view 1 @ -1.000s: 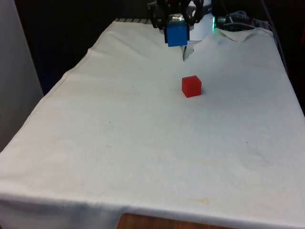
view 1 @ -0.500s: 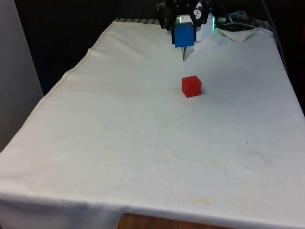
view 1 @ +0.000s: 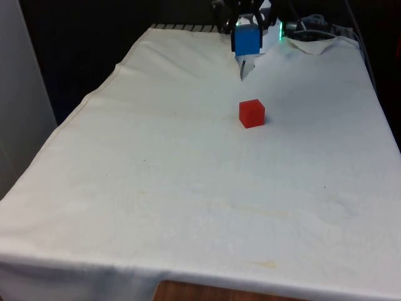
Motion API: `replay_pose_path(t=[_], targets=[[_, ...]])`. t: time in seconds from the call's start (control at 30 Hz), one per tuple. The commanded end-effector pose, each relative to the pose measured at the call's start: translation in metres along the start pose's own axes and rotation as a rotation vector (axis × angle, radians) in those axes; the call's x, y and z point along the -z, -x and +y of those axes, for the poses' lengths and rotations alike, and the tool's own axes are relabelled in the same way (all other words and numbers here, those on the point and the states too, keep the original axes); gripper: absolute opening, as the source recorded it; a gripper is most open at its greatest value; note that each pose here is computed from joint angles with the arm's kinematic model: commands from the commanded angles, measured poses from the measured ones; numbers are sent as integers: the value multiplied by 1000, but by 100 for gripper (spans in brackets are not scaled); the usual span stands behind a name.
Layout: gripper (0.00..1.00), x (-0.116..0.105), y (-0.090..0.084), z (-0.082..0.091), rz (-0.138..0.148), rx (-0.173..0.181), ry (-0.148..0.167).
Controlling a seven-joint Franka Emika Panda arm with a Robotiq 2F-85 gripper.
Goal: Stack the two cubes.
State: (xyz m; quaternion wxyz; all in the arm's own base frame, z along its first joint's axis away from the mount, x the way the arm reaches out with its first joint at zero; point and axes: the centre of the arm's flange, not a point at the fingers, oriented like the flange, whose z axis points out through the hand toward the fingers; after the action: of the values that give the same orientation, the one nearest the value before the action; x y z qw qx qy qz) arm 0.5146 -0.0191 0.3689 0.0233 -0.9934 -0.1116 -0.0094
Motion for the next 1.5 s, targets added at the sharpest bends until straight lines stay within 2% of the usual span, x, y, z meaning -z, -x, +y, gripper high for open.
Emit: replay_pose_path(t=[0.0,0.13,0.17,0.23,0.4,0.43,0.47,0.77,0.83,0.87,1.03,1.13,1.17,1.47], targets=[[2,0,7,-1,4,5,9],[2,-2,18,-4,-4,13,7],[2,-2,15,-4,-10,11,-3],[2,-5,27,-5,-8,21,6],[2,-14,39,-7,-2,30,9],[2,-15,38,-7,-11,28,-4],[2,-17,41,-7,0,30,9],[2,-43,43,-15,22,37,24],[2,-46,43,-16,16,40,14],[2,-51,42,-17,19,39,25],[2,-67,41,-23,3,46,27],[2,-69,40,-23,-3,51,17],[2,-71,40,-24,-2,50,25],[2,-79,39,-26,-10,53,19]])
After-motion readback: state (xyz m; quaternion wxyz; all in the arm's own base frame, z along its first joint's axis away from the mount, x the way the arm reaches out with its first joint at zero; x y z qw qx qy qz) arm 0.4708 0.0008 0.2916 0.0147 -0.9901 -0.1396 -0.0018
